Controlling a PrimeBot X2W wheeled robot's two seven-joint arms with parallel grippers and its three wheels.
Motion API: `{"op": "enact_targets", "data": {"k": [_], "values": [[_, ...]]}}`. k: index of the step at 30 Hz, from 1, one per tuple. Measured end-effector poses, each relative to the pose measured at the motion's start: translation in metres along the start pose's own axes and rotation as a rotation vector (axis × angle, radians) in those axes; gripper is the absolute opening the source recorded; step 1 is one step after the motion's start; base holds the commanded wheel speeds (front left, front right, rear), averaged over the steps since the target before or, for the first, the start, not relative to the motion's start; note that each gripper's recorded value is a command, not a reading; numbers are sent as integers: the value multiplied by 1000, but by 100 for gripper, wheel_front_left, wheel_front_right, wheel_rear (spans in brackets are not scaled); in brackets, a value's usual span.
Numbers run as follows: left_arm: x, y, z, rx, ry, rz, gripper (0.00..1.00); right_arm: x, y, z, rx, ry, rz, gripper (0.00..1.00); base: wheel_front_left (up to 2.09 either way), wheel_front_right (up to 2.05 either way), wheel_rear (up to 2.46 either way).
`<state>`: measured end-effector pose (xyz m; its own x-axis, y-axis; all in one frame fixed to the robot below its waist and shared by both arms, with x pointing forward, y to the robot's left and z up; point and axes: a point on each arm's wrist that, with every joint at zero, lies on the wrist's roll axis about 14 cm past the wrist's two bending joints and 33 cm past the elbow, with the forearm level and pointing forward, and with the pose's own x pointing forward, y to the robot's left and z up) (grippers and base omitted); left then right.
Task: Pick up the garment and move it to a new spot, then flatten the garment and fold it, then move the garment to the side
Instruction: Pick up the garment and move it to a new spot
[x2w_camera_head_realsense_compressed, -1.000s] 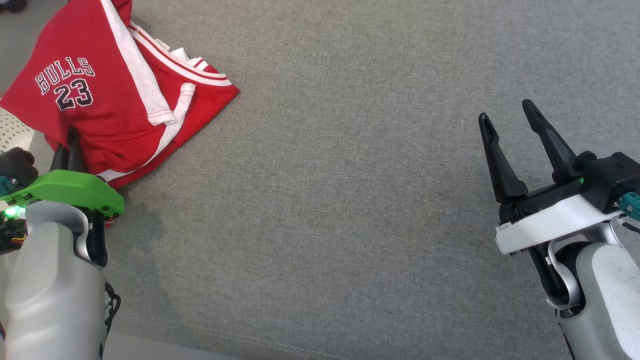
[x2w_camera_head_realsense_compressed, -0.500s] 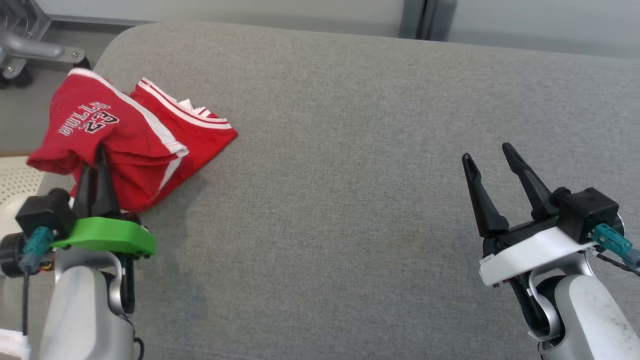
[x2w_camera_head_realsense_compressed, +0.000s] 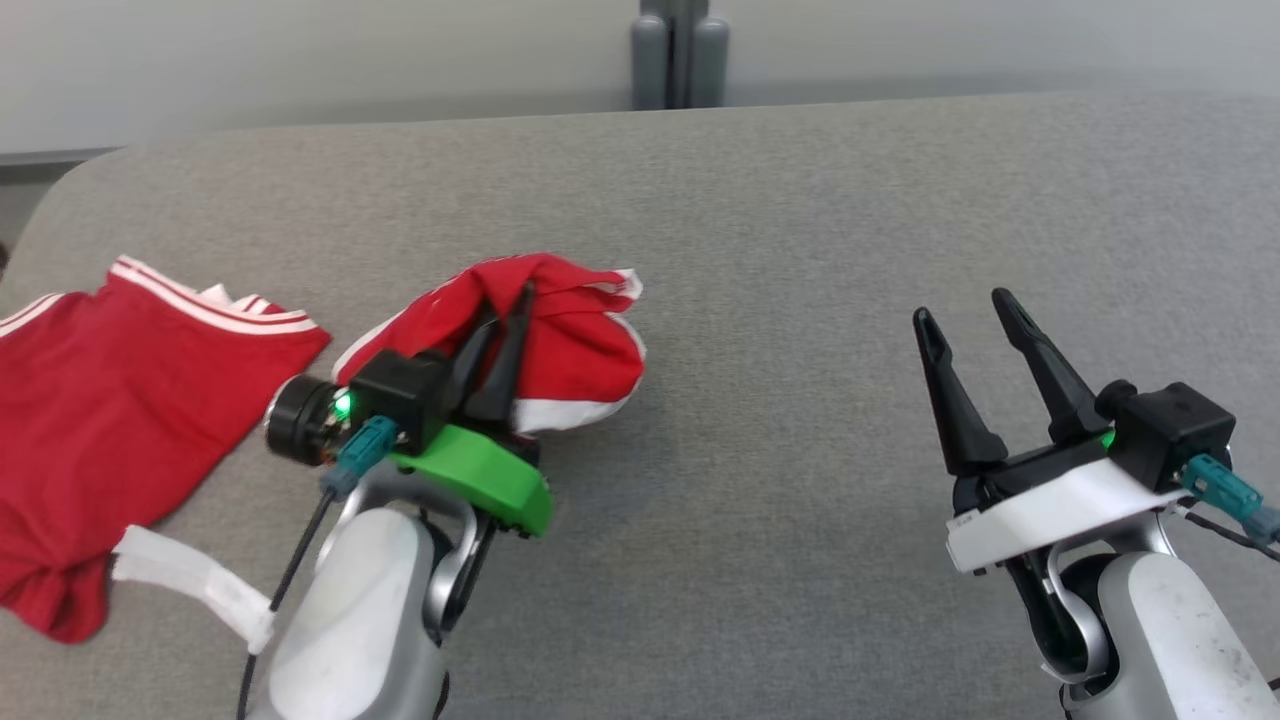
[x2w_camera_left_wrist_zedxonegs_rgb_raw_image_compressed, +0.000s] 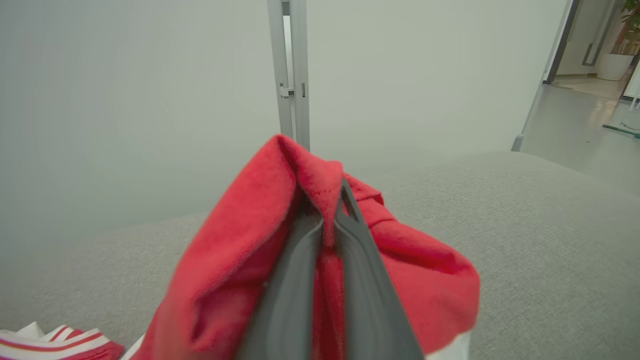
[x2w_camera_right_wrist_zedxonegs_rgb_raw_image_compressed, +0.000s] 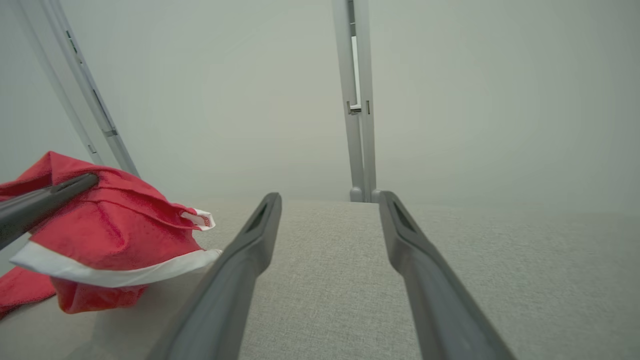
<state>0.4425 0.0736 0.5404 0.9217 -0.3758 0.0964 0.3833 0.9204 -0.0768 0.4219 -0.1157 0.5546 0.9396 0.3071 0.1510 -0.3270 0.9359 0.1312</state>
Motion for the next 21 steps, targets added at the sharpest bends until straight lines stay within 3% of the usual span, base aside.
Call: {"op": "enact_targets", "data": {"k": [6, 10, 11, 12, 13, 17, 21], "values": [[43, -89, -7, -25, 15, -291, 0, -13, -35, 5, -11, -22, -105, 100, 0, 0, 0], [49, -132, -43, -75, 124, -423, 0, -23, -57, -4, -6, -8, -176, 100, 0, 0, 0], [47, -139, -58, -90, 169, -443, 18, -25, -61, -7, -7, -1, -189, 100, 0, 0, 0], [46, -145, -67, -99, 195, -456, 72, -27, -65, -10, -9, 6, -201, 100, 0, 0, 0], [44, -150, -77, -108, 215, -468, 100, -30, -69, -14, -9, 19, -215, 100, 0, 0, 0], [43, -163, -92, -139, 216, -476, 100, -38, -81, -26, -11, 50, -256, 100, 0, 0, 0], [42, -149, -95, -156, 196, -392, 100, -38, -81, -29, -9, 54, -255, 100, 0, 0, 0]]}}
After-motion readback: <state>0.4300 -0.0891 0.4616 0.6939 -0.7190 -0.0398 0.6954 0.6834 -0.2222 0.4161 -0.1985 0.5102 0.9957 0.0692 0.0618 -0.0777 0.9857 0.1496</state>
